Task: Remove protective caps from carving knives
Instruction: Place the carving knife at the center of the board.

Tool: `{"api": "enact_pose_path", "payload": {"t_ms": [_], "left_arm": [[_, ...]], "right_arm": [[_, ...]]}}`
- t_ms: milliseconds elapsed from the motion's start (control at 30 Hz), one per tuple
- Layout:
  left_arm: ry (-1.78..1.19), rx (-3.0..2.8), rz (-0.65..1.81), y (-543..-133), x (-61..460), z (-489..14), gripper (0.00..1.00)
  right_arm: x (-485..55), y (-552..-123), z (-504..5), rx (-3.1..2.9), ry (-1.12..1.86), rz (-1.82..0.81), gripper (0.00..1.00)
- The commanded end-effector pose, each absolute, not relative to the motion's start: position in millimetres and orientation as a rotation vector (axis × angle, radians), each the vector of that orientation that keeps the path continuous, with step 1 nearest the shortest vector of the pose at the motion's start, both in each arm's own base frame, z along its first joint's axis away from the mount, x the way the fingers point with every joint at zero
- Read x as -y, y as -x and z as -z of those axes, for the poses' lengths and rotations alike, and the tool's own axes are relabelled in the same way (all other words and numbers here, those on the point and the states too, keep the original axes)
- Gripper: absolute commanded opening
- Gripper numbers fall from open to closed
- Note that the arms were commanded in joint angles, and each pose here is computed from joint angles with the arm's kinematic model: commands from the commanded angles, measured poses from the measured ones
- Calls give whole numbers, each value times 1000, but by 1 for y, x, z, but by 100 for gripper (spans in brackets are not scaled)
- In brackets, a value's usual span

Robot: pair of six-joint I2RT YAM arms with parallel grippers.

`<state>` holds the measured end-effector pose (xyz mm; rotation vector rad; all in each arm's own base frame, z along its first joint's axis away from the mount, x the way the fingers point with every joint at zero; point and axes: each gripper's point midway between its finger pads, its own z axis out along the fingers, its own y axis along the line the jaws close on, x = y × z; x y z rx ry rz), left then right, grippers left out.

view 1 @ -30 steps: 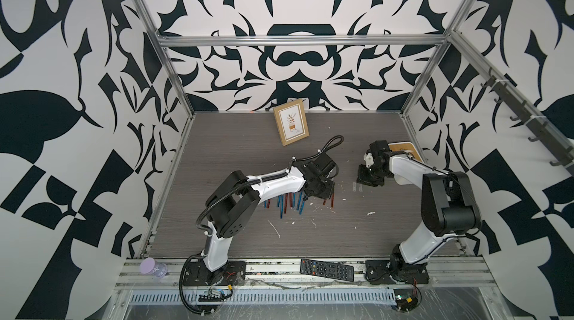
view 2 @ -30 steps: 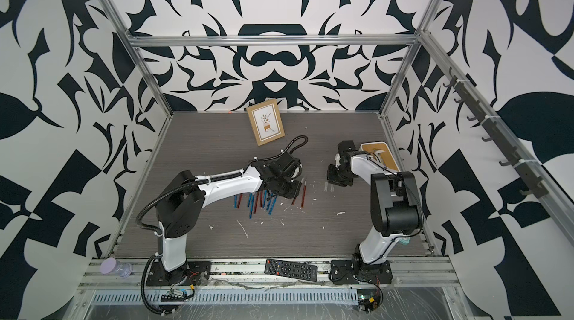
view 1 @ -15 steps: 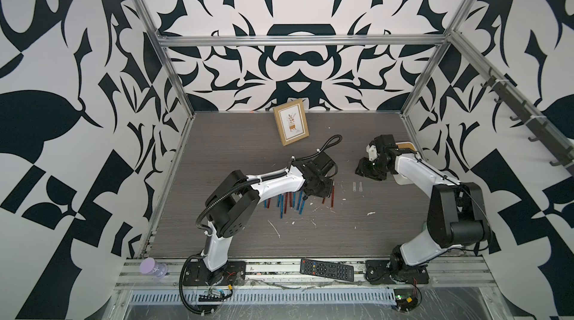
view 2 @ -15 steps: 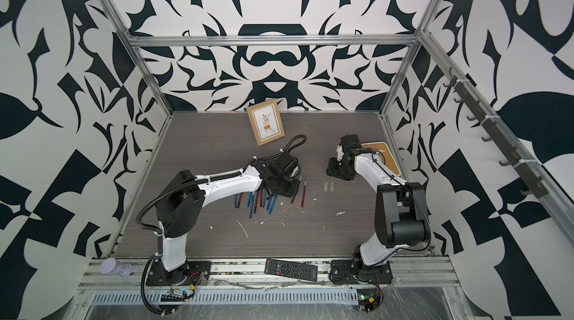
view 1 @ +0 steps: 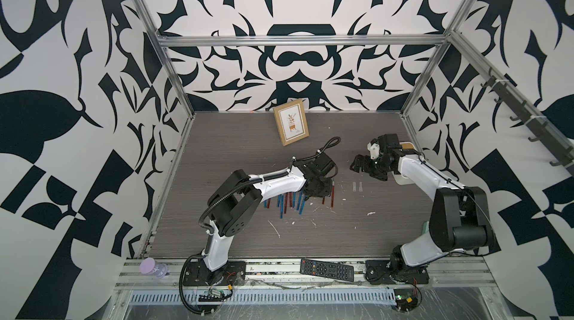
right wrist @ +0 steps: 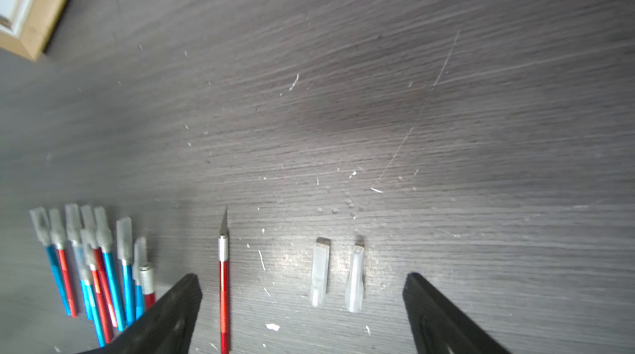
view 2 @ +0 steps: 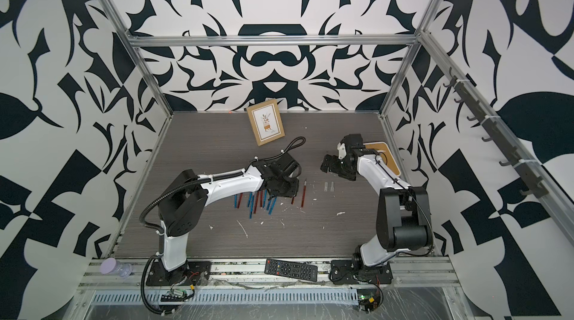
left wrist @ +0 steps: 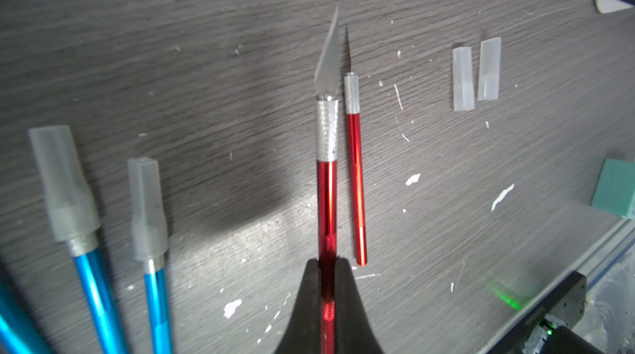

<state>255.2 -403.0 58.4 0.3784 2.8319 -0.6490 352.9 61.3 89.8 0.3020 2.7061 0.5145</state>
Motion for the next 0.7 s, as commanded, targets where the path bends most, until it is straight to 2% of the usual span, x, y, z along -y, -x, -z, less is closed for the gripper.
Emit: {"api": "enact_pose_path", "payload": {"t_ms": [0,667], "left_arm": [[-317,-2867,613,-259,403,-50,5],[-296,-2910,543,-263,408,-29,15]], "right_arm": [[-61,-353,-100,-2658,-306,-575,97],[-45,-343,-96,-2649,-343,-593,99]]}}
